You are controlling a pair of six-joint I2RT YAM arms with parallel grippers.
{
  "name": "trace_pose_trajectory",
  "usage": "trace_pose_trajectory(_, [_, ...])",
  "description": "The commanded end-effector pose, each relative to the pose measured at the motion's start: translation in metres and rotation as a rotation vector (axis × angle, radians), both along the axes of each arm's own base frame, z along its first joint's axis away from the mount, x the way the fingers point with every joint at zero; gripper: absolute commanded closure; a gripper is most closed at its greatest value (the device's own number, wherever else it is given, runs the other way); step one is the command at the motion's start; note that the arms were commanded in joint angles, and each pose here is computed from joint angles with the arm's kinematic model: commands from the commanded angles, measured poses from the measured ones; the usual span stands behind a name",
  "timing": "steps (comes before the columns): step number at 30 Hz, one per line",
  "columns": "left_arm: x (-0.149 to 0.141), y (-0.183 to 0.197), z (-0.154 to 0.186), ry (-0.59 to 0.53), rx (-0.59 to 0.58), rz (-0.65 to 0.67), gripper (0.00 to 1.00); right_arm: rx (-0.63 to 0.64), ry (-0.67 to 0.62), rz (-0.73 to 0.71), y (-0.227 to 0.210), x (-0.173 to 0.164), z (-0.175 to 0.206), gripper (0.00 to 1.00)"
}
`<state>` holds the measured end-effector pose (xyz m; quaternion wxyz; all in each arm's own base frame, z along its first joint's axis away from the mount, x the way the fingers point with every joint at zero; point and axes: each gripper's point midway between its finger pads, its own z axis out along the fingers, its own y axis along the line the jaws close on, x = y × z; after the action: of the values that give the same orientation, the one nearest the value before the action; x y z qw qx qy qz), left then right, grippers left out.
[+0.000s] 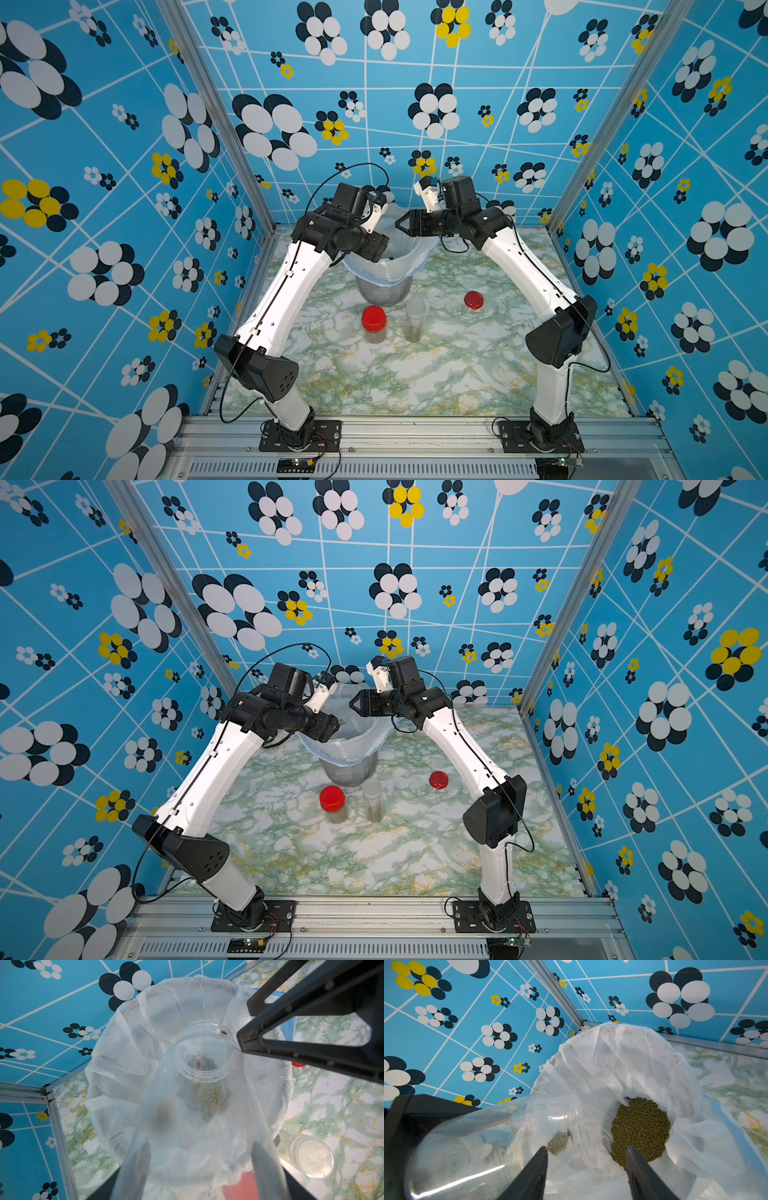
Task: Empty moldy mung beans from jars
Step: Pour the moldy mung beans from the jar into the trash bin.
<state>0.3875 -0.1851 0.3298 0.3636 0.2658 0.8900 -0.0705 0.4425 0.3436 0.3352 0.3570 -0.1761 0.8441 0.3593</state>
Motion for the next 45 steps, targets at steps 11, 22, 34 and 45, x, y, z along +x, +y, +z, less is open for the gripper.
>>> trace_pose_trajectory(11, [0.008,-0.004,0.009,-0.072,-0.033,-0.017,0.34,-0.004,-0.001,0.037,0.01,-0.006,0.004,0.36])
trace_pose_trajectory(22, [0.011,0.012,-0.003,0.033,0.085,0.058,0.36,-0.044,-0.022,-0.005,0.001,-0.006,0.006,0.36])
trace_pose_trajectory(34, [0.013,0.011,0.005,0.011,0.134,0.07,0.37,-0.077,-0.031,-0.037,-0.01,-0.007,0.009,0.33])
trace_pose_trajectory(45, [0.016,0.012,-0.016,0.069,0.163,0.085,0.33,-0.078,-0.046,-0.037,-0.013,-0.011,0.016,0.28])
